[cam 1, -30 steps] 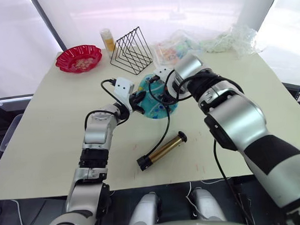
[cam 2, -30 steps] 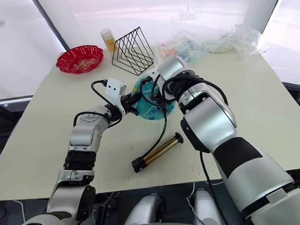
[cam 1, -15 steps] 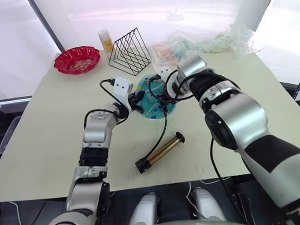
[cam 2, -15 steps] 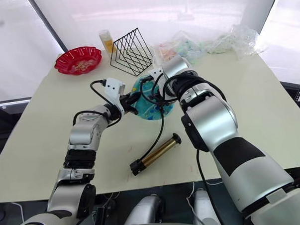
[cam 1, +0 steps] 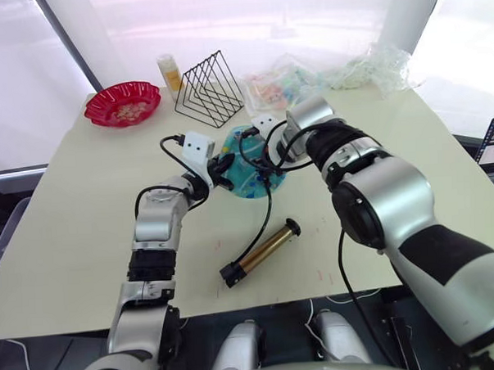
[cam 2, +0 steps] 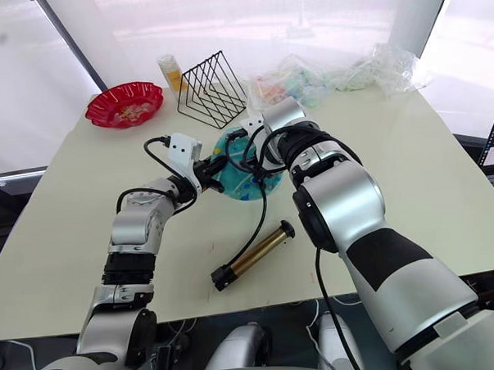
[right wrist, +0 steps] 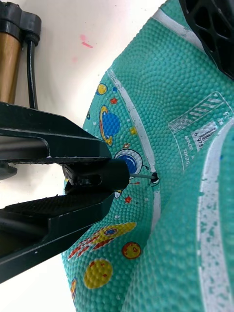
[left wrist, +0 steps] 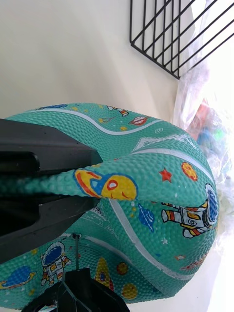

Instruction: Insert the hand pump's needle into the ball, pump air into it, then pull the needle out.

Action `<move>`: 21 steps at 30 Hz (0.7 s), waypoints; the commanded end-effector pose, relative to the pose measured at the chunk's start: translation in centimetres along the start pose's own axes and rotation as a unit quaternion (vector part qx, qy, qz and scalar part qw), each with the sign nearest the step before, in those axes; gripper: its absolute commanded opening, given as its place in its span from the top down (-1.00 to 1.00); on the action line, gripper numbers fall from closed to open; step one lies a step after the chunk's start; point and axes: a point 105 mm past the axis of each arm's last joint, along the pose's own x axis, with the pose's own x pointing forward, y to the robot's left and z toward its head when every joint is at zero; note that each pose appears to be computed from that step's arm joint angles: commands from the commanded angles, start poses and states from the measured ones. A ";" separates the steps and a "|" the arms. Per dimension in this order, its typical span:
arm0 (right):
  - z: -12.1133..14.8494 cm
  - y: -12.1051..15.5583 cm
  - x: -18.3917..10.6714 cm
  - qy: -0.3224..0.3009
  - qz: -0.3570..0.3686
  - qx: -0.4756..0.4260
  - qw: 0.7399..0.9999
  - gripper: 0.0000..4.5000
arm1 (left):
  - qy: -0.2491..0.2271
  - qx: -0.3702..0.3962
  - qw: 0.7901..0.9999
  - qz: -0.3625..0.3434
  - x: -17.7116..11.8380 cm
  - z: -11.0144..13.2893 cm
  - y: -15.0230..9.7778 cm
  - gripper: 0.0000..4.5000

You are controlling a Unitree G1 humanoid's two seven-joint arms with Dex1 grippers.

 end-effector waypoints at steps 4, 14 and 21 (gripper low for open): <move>3.2 3.8 0.4 -0.095 0.066 -0.008 0.993 0.86 | 0.045 -0.060 0.985 -0.155 0.9 -2.9 -7.1 0.99; 1.7 3.1 2.0 -0.084 0.055 -0.007 0.995 0.86 | 0.053 -0.080 0.984 -0.153 0.7 -3.4 -6.8 0.99; 1.1 4.0 2.7 -0.070 0.062 -0.077 0.993 0.86 | 0.056 -0.087 0.981 -0.161 0.6 -3.6 -7.0 0.99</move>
